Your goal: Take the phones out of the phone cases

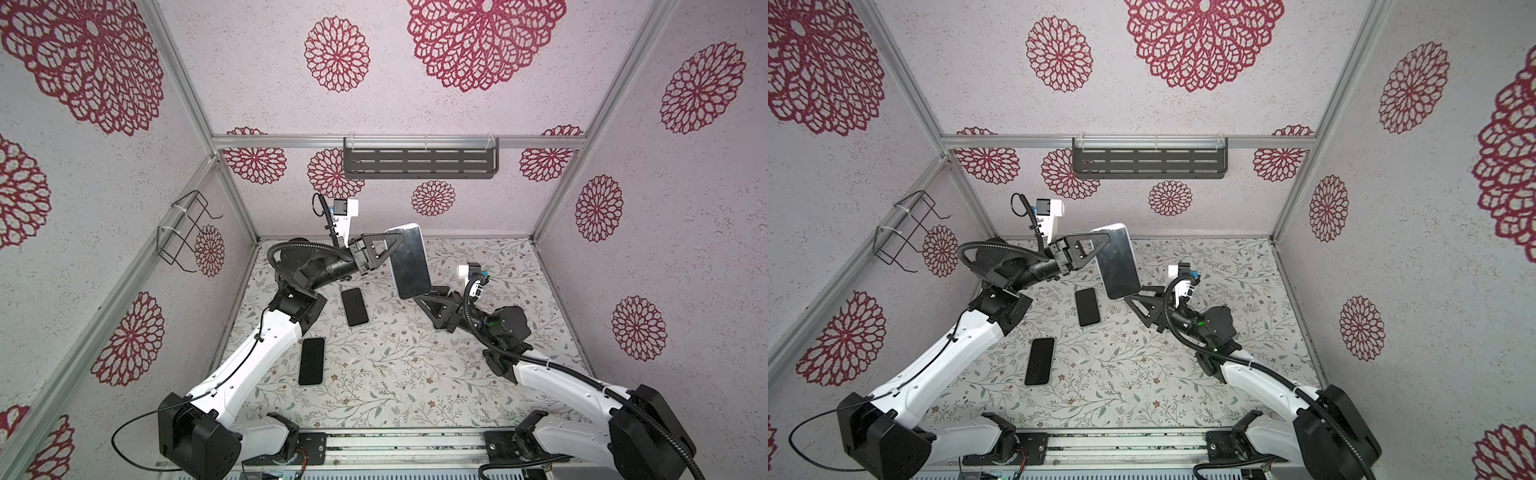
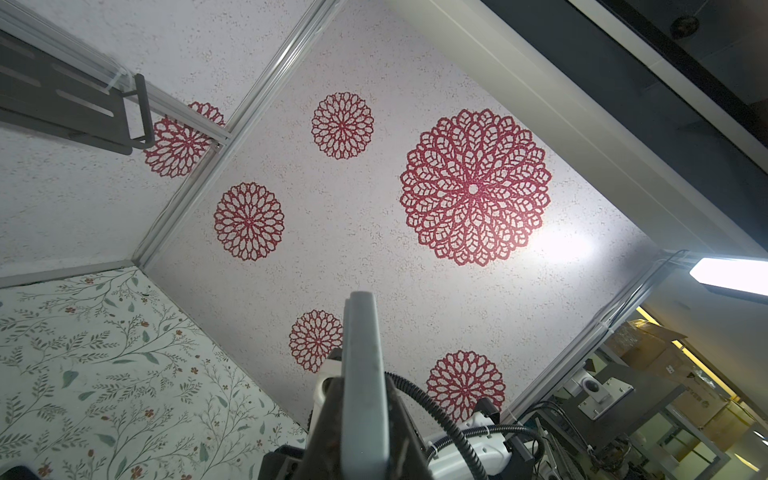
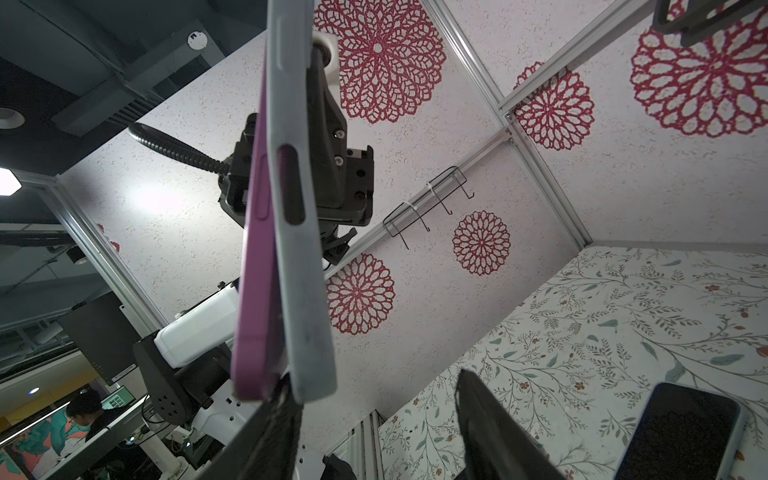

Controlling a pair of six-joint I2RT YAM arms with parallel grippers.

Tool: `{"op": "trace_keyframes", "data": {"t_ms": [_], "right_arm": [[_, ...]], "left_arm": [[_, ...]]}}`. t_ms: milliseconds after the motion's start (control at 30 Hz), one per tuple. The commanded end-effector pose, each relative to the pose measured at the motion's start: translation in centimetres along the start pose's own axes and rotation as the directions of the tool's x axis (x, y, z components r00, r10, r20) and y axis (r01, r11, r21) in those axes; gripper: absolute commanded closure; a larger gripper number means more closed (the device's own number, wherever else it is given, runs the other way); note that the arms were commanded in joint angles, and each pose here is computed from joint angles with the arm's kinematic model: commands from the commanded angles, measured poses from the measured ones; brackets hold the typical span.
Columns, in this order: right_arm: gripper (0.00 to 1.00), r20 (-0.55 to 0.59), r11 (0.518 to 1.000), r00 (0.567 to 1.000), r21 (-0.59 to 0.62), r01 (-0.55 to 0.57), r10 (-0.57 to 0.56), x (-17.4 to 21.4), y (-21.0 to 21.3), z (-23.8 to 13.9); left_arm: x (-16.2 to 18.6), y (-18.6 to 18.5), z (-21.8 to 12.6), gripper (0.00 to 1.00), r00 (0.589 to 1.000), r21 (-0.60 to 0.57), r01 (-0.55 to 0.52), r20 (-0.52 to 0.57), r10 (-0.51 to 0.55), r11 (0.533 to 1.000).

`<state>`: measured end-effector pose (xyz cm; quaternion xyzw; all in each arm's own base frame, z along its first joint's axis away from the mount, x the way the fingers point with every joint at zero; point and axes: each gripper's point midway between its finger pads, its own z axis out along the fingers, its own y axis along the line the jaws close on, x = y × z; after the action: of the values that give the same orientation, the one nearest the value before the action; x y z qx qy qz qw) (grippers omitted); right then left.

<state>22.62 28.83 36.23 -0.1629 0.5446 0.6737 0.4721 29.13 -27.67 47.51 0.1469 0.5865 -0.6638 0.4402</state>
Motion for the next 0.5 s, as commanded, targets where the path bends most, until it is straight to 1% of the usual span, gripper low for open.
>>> {"op": "trace_keyframes", "data": {"t_ms": [0, 67, 233, 367, 467], "right_arm": [[0.40, 0.085, 0.998, 0.996, -0.048, 0.041, -0.037, -2.8, 1.9, 0.7], [0.40, 0.091, 0.998, 0.995, -0.049, 0.041, -0.037, -3.0, 2.0, 0.7], [0.40, 0.094, 0.998, 0.995, -0.043, 0.043, -0.038, -3.2, 2.0, 0.3], [0.45, 0.087, 0.998, 0.996, -0.046, 0.039, -0.035, -3.1, 2.2, 0.0], [0.48, 0.079, 0.998, 0.996, -0.054, 0.033, -0.029, -2.9, 2.4, -0.2]], "left_arm": [[0.4, -2.3, 0.0, 1.00, 1.000, 0.074, -0.018, -0.008, 0.019, 0.997], [0.7, -2.1, 0.0, 1.00, 1.000, 0.074, -0.003, -0.015, 0.004, 0.997], [1.8, -0.9, -0.3, 1.00, 0.999, 0.030, 0.026, -0.032, -0.025, 0.999], [2.4, 0.2, -0.6, 1.00, 0.998, -0.015, 0.039, -0.044, -0.039, 0.999], [2.7, 0.7, -0.7, 1.00, 0.998, -0.027, 0.048, -0.048, -0.049, 0.998]]}}
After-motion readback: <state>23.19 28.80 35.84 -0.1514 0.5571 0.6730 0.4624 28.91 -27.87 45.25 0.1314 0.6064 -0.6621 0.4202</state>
